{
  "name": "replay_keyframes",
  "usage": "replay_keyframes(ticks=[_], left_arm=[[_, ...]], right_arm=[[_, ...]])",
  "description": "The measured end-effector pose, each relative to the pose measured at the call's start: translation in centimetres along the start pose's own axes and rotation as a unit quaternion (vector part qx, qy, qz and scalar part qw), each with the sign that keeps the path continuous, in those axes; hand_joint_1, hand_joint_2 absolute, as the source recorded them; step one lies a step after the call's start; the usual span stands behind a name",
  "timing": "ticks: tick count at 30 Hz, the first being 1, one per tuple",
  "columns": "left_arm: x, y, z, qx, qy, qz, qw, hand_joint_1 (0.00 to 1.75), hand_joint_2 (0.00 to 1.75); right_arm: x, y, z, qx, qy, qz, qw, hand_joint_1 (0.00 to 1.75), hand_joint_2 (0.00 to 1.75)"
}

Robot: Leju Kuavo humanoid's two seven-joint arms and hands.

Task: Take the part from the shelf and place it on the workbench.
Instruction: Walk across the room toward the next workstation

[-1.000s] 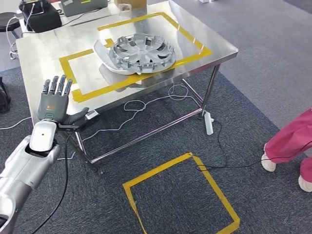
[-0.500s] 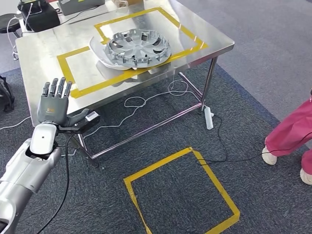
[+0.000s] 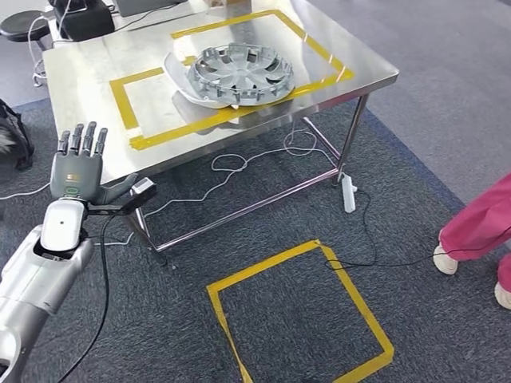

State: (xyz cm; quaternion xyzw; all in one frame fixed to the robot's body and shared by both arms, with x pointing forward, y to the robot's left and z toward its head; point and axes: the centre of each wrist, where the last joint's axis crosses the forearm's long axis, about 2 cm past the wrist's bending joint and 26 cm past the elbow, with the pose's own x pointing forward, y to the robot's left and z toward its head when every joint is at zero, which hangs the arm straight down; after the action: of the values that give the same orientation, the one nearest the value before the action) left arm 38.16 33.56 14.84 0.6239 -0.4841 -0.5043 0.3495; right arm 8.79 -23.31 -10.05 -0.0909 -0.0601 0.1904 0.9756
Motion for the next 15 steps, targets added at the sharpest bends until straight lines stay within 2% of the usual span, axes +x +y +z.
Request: replay_keyframes(ticks=[15], left_arm=[[-0.32, -0.65, 0.87, -0.008, 0.002, -0.002, 1.000, 0.00, 0.00]], right_arm=[[0.18, 0.03, 0.04, -0.004, -0.001, 0.014, 1.000, 0.00, 0.00]])
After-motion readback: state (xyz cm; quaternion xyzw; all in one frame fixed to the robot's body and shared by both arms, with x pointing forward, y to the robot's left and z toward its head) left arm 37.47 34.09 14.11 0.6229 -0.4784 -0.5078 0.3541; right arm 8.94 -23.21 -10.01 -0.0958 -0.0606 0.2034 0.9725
